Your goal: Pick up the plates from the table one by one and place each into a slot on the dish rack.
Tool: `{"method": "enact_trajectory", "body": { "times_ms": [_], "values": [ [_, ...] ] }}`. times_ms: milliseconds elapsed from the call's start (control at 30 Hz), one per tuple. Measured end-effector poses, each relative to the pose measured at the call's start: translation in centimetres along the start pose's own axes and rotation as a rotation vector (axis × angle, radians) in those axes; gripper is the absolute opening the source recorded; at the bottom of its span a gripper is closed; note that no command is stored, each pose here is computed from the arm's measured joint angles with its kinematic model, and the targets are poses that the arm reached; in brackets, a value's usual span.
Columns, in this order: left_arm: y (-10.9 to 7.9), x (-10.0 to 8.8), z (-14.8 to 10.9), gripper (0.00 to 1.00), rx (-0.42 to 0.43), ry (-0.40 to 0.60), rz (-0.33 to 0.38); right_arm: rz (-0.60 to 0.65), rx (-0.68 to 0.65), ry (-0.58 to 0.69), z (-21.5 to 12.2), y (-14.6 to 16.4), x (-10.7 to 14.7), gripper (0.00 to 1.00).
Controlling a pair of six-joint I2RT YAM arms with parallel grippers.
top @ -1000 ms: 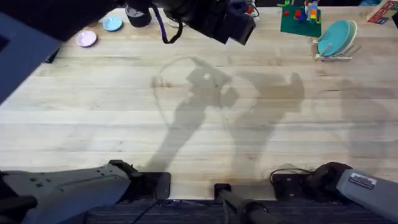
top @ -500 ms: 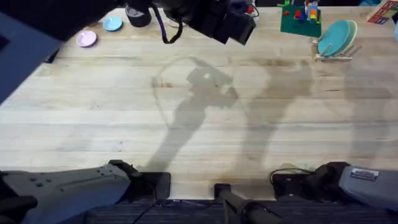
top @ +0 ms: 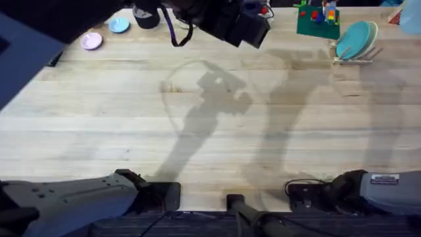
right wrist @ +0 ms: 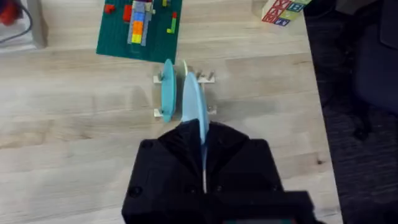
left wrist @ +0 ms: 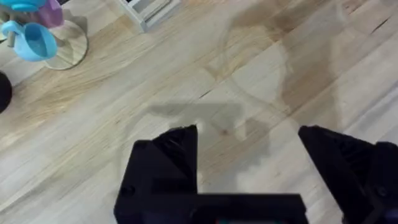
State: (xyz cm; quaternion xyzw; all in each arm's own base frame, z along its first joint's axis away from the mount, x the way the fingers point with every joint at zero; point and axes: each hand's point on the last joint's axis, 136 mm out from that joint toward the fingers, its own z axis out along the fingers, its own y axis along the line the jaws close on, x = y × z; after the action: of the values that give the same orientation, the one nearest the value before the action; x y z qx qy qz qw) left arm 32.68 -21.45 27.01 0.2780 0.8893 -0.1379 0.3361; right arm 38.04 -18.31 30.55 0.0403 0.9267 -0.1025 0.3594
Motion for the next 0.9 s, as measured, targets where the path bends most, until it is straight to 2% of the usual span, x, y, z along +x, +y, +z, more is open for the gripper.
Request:
{"method": "enact_trajectory", "body": {
  "times_ms": [633,900],
  "values": [
    [0.0,0.2,0.0,0.995,0.000,0.010,-0.001,0.005,0.008,0.008,0.9,-0.3,0.0,0.029],
    [0.0,0.5,0.0,0.994,0.001,0.021,-0.002,0.005,0.021,0.018,2.7,-0.9,-0.1,0.030]
  ]
}}
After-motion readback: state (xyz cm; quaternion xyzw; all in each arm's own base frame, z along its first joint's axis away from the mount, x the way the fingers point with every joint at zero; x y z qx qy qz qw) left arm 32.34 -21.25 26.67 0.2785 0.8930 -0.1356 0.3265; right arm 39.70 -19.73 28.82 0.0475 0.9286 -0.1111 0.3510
